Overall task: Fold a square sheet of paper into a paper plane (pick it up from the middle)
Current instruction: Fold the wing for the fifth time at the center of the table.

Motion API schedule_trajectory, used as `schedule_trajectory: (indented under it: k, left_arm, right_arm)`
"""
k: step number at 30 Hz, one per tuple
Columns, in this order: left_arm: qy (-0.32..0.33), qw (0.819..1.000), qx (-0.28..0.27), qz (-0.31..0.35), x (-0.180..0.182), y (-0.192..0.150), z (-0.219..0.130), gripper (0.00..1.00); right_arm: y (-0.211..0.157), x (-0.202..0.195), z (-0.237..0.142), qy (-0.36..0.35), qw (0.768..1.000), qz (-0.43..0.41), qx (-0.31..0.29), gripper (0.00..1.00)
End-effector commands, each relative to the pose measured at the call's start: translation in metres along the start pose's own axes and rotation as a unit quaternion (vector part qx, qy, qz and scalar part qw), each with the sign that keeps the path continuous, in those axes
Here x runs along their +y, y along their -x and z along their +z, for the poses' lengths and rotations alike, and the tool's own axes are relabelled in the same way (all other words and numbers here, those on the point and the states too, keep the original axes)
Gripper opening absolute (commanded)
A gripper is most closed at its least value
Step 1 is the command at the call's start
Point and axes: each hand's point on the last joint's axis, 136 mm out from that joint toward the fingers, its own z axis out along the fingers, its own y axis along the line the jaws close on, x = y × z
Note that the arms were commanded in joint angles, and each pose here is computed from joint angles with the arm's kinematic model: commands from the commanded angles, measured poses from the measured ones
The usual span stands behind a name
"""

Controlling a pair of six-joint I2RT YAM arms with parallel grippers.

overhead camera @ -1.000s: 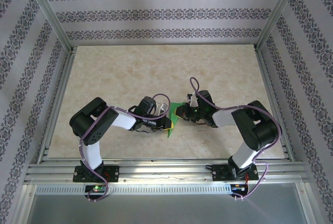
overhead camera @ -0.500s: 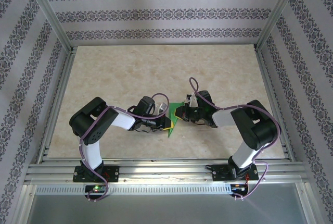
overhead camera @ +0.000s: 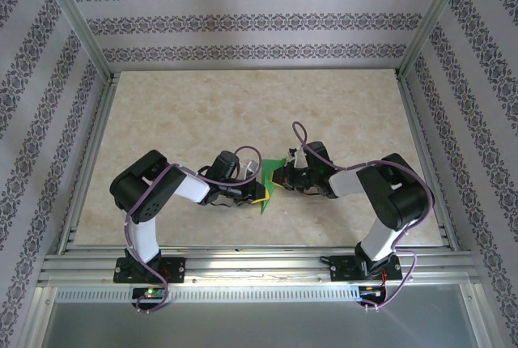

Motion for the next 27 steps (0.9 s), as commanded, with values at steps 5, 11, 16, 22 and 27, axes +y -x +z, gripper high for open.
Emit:
schedule_trajectory:
  k: [5,11,16,22,27]
  left_arm:
    - [0.004,1.0,-0.008,-0.017,0.012,0.0,-0.002,0.0]
    - [0.0,0.999,-0.02,-0.026,0.015,0.002,-0.005,0.0]
    - [-0.002,0.999,-0.023,-0.035,0.018,0.002,-0.006,0.0]
    - [0.0,0.999,-0.024,-0.041,0.021,0.002,-0.006,0.0]
    - [0.007,0.999,-0.023,-0.048,0.026,0.0,-0.006,0.0]
  right_arm:
    - [0.007,0.003,0.0,0.011,1.0,-0.019,-0.002,0.08]
    - [0.007,0.004,-0.001,0.015,1.0,-0.022,-0.001,0.08]
    - [0.007,0.005,0.002,0.021,0.999,-0.024,0.007,0.08]
    - [0.007,0.007,0.007,0.025,0.999,-0.027,0.016,0.08]
    - [0.011,0.005,0.01,0.018,0.999,-0.023,0.015,0.08]
